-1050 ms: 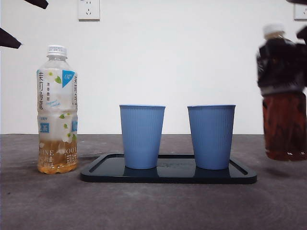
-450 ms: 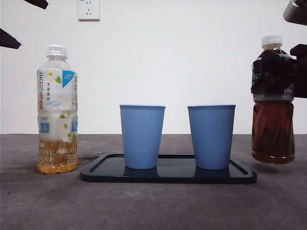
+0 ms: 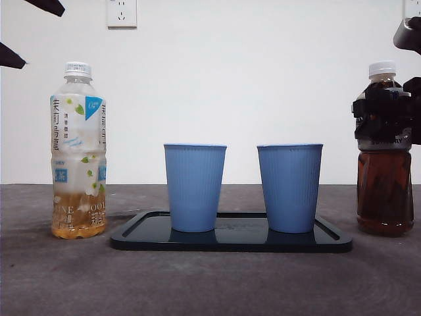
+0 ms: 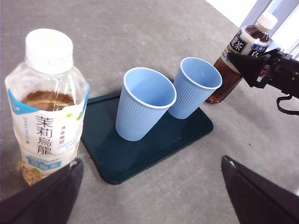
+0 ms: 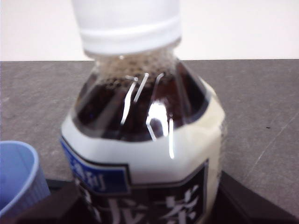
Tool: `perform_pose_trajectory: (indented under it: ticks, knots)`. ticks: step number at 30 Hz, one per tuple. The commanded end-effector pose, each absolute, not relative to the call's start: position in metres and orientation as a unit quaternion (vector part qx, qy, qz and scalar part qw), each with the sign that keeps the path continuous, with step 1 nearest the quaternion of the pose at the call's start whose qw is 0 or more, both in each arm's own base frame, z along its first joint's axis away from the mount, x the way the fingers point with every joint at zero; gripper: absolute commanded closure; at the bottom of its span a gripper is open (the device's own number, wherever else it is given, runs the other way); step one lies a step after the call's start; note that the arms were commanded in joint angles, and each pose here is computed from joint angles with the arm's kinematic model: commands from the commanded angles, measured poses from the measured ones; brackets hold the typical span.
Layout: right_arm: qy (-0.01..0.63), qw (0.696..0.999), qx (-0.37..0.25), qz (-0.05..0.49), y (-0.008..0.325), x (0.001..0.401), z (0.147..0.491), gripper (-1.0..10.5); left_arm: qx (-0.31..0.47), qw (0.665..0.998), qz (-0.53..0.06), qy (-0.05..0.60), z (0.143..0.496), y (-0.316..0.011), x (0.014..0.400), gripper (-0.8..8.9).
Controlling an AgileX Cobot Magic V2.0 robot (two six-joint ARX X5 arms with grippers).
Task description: Pour the drink into the cup
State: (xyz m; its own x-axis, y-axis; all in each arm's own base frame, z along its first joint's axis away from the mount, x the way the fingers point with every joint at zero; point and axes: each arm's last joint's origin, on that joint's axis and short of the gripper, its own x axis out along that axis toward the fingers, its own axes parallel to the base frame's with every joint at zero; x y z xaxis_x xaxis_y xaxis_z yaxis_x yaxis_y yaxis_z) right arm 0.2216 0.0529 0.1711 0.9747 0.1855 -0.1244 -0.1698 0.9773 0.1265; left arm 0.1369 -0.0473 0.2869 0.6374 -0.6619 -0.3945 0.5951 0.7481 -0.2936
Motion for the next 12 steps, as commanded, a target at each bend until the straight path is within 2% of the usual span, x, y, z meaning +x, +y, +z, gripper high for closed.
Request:
perform_pose_trajectory:
  ticks: [1, 12]
  knots:
    - [0.025, 0.993, 0.063, 0.093, 0.0532, 0.2254, 0.1829, 7.4, -0.068, 0.905, -0.349, 0.233, 0.2936, -0.0481, 0.1381, 3.49]
    - [0.042, 0.993, 0.069, 0.089, 0.0522, 0.2269, 0.1776, 7.4, -0.068, 0.905, -0.349, 0.234, 0.2933, -0.048, 0.1381, 3.49]
